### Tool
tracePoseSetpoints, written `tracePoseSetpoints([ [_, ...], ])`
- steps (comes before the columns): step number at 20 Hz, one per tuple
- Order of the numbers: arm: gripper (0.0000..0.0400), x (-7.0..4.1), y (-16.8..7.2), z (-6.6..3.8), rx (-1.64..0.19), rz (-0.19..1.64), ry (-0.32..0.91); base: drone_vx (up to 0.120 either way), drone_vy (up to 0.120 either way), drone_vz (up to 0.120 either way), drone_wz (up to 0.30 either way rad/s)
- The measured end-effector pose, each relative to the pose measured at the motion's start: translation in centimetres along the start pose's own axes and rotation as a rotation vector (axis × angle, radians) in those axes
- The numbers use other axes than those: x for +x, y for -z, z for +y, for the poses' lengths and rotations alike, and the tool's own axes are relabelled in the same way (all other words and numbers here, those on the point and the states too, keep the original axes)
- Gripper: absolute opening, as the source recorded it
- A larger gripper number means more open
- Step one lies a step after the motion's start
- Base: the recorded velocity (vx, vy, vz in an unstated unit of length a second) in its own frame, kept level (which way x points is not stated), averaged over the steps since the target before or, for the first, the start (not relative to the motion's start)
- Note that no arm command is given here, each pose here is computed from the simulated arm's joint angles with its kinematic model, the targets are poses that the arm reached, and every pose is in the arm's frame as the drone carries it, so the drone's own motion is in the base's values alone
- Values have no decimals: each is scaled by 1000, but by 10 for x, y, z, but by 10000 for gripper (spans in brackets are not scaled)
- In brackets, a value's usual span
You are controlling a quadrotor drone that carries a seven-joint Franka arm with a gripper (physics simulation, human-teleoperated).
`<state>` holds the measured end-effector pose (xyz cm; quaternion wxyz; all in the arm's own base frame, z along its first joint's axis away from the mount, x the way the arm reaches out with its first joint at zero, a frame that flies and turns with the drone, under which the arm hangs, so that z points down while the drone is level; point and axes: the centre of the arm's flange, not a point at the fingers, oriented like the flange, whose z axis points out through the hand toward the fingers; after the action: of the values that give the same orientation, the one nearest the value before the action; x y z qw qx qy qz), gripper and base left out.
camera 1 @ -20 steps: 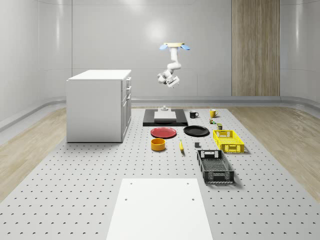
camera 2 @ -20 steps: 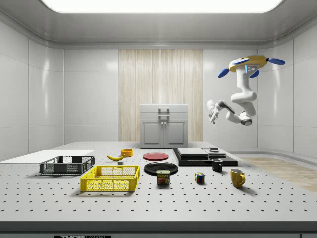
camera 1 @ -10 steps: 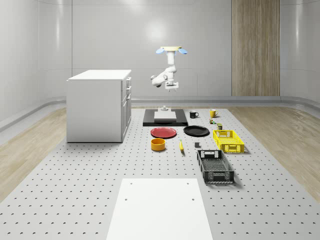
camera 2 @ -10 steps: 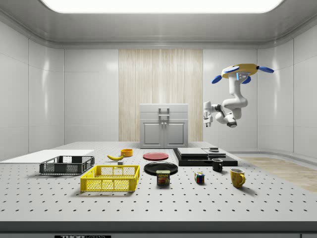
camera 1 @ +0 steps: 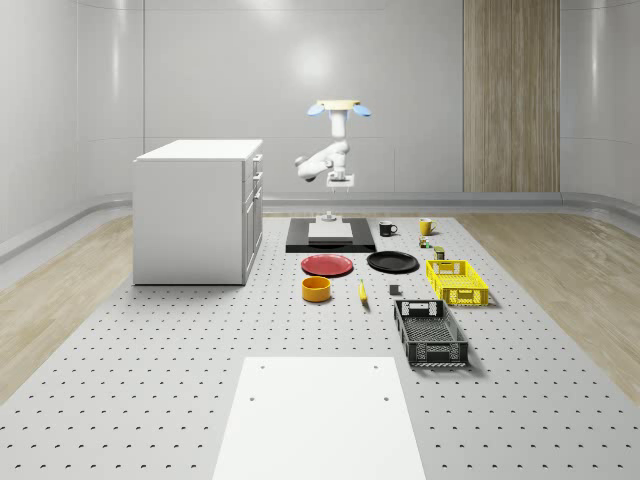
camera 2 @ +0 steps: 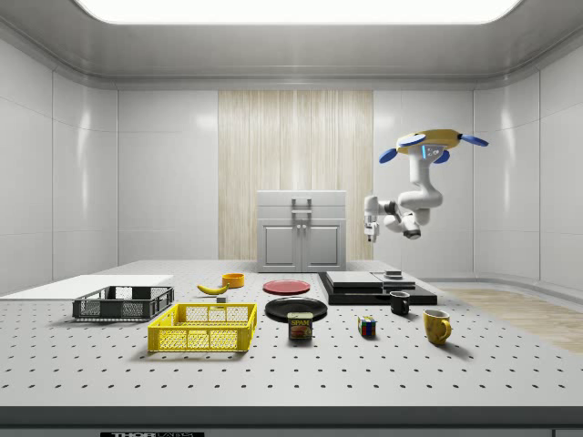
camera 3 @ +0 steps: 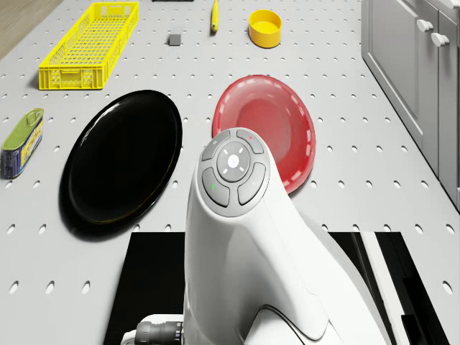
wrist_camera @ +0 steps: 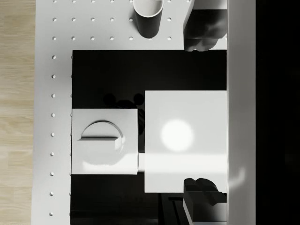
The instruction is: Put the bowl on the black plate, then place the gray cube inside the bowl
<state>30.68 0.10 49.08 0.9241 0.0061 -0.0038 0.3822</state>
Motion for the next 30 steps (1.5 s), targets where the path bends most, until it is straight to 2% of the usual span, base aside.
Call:
tracePoseSetpoints([
  [5, 400, -1, 0, -1, -5, 6, 0, 120, -16, -120, 0],
  [10, 400, -1, 0, -1, -7, 8, 0, 120, -120, -120, 0],
  [14, 400, -1, 0, -1, -8, 9, 0, 120, -10, -120, 0],
  [21, 400, -1, 0, -1, -8, 9, 0, 120, 0, 0, 0],
  [26, 400, -1, 0, -1, -9, 9, 0, 120, 0, -64, 0],
  [30, 400, -1, 0, -1, -9, 9, 0, 120, -90, 0, 0],
])
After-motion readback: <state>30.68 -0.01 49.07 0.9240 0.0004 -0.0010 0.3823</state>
